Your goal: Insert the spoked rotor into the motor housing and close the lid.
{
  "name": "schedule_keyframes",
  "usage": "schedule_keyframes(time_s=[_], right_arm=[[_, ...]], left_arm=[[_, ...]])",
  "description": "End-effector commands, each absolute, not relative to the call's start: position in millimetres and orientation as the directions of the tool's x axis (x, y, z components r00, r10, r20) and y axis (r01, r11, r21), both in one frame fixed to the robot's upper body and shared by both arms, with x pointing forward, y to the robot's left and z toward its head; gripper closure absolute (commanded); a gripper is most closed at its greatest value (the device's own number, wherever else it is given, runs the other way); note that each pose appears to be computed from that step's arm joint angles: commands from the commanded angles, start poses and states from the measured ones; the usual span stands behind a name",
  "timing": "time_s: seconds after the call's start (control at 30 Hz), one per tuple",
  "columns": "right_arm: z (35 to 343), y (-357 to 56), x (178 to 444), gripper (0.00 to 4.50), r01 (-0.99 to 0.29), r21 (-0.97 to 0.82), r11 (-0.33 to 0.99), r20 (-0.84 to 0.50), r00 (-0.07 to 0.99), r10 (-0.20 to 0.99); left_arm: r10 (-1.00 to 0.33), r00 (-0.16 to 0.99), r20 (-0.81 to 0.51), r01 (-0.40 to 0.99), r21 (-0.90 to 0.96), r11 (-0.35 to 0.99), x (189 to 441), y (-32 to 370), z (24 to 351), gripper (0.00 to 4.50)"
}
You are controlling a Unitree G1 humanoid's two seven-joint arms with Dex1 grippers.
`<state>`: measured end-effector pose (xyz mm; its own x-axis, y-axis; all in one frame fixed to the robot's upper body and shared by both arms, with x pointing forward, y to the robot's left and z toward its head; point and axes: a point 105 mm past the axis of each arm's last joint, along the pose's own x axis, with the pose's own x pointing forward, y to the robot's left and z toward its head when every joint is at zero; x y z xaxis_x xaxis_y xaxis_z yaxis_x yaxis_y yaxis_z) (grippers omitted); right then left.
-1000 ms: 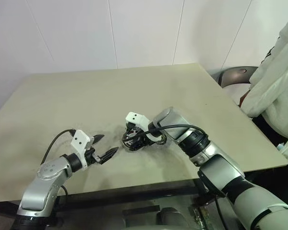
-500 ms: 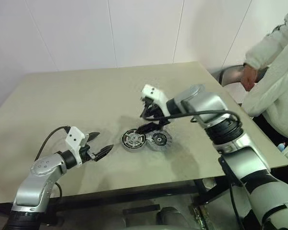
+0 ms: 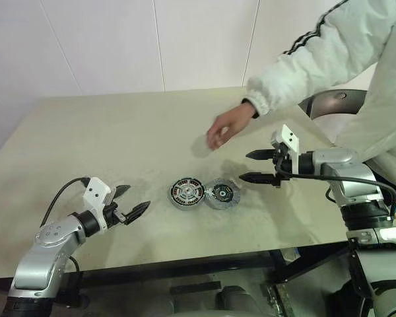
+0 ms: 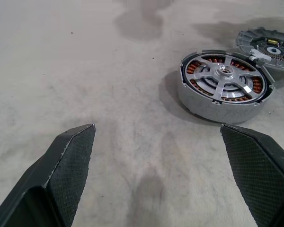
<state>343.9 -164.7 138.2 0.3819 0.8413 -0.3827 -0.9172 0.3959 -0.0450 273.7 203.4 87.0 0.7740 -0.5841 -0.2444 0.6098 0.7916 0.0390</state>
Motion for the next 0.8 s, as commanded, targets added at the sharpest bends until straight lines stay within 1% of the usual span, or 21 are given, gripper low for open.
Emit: schedule_keyframes(time_s=[0.03, 0.1, 0.27, 0.43, 0.8], right_arm=[[155, -160, 335, 0.01, -0.93, -0.128, 0.344, -0.315, 0.367, 0.875], [149, -157, 328, 0.01, -0.939, -0.093, 0.332, -0.321, 0.344, 0.882], [136, -148, 317, 0.01, -0.951, -0.092, 0.296, -0.377, 0.309, 0.873], [140, -143, 313, 0.01, -0.959, -0.079, 0.272, -0.373, 0.281, 0.884], [148, -146, 316, 0.01, -0.958, -0.084, 0.274, -0.385, 0.284, 0.878]], left_arm=[[-0.579, 0.788, -0.207, 0.604, 0.083, 0.792, 278, 206, 103, 0.0], [-0.577, 0.79, -0.205, 0.601, 0.081, 0.795, 278, 206, 103, 0.0], [-0.577, 0.789, -0.211, 0.602, 0.074, 0.795, 275, 206, 100, 0.0], [-0.569, 0.794, -0.211, 0.594, 0.076, 0.801, 276, 210, 102, 0.0], [-0.566, 0.795, -0.217, 0.592, 0.076, 0.802, 279, 214, 104, 0.0]])
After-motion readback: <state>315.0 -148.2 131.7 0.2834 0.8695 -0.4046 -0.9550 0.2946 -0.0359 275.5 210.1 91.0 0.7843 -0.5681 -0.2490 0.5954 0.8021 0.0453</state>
